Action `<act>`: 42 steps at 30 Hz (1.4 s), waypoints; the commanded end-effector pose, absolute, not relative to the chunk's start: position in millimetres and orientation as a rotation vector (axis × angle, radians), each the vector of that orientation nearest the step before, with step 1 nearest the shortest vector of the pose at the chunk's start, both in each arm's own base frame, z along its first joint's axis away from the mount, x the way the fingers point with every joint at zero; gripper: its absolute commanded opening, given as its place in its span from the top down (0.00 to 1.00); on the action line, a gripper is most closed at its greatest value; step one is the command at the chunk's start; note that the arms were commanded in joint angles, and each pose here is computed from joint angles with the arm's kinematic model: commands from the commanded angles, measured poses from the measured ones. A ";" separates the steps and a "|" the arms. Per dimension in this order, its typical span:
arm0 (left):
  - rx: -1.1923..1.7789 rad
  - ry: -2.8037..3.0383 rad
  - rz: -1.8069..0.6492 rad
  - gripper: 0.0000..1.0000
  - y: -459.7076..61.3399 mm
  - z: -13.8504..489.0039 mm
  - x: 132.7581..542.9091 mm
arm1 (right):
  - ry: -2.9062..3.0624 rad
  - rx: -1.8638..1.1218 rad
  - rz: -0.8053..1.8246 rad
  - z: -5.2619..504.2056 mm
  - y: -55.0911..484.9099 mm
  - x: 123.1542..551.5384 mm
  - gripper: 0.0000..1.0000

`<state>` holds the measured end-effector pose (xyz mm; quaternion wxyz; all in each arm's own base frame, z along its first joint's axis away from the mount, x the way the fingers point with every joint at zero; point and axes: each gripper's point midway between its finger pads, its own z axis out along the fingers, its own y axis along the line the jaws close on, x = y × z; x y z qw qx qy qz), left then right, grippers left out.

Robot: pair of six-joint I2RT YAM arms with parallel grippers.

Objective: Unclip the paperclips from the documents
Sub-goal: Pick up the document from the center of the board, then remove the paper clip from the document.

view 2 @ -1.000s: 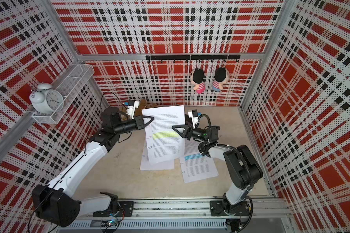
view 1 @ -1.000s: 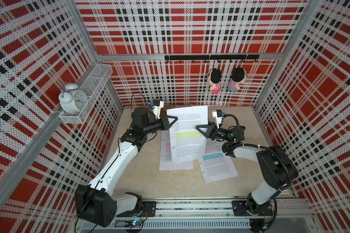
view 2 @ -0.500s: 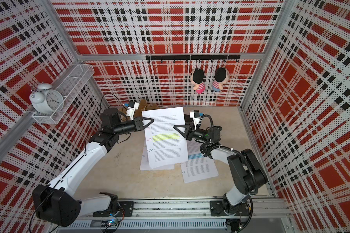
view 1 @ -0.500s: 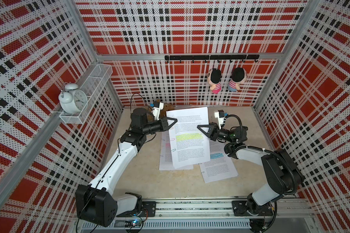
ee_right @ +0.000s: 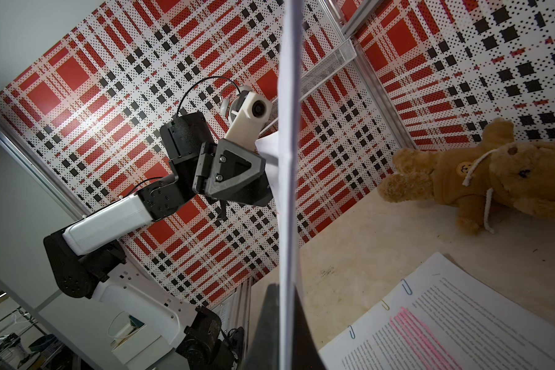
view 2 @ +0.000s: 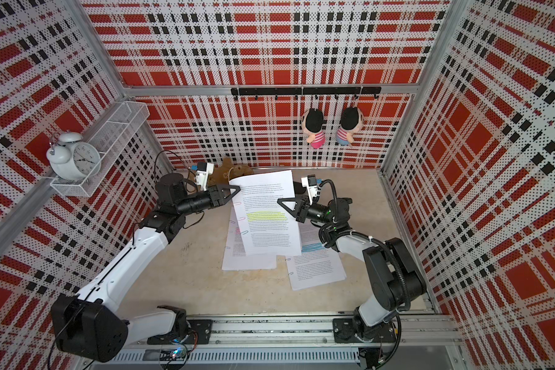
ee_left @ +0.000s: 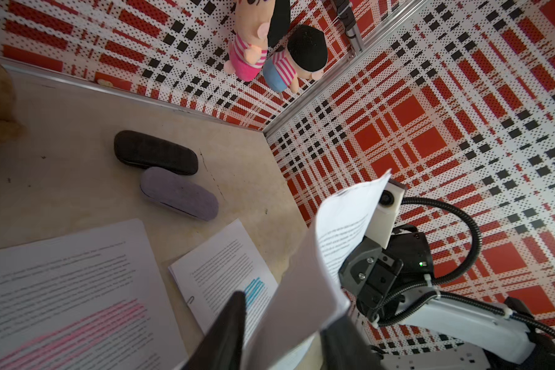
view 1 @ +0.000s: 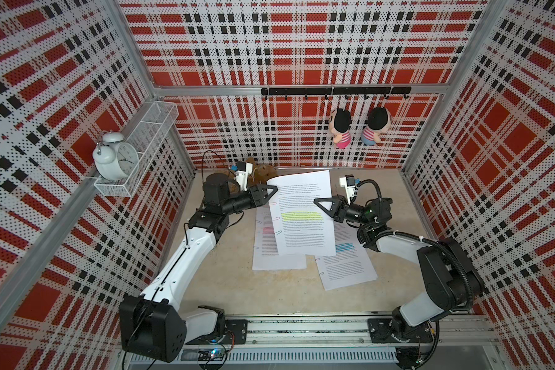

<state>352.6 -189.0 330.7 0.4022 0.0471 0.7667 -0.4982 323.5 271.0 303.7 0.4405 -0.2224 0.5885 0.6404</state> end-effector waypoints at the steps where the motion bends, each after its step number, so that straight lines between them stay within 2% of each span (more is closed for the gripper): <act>1: 0.138 1.860 -1.254 0.49 -187.2 351.7 352.5 | 1.416 -0.563 1.563 319.4 265.1 318.5 1.00; 7: 0.144 1.847 -1.288 0.39 -191.3 353.0 350.2 | 1.405 -0.570 1.562 329.6 264.5 315.7 1.00; 13: 0.143 1.828 -1.321 0.39 -192.7 354.7 348.0 | 1.398 -0.576 1.577 338.2 264.5 311.2 1.00; 17: 0.145 1.815 -1.333 0.45 -192.7 355.6 345.4 | 1.392 -0.586 1.591 342.4 264.9 307.7 1.00; 19: 0.146 1.812 -1.339 0.45 -193.0 354.4 344.3 | 1.392 -0.593 1.598 344.0 265.1 306.9 1.00; 21: 0.145 1.815 -1.346 0.40 -193.7 351.9 344.7 | 1.387 -0.602 1.611 347.9 266.0 304.8 1.00; 24: 0.142 1.820 -1.332 0.24 -192.5 347.6 347.8 | 1.381 -0.619 1.635 353.8 268.8 300.6 1.00; 26: 0.138 1.813 -1.319 0.18 -190.0 346.9 351.0 | 1.374 -0.637 1.650 359.4 272.5 296.2 1.00; 27: 0.135 1.804 -1.316 0.10 -188.5 347.5 353.0 | 1.372 -0.650 1.658 362.8 275.3 293.6 1.00; 30: 0.135 1.789 -1.315 0.02 -187.6 345.6 359.8 | 1.380 -0.691 1.681 369.6 286.2 286.0 1.00; 32: 0.135 1.782 -1.312 0.00 -187.5 343.9 365.0 | 1.385 -0.711 1.697 374.2 293.7 282.1 1.00; 42: 0.149 1.715 -1.377 0.02 -182.5 340.5 369.0 | 1.345 -0.737 1.773 400.8 304.5 272.3 1.00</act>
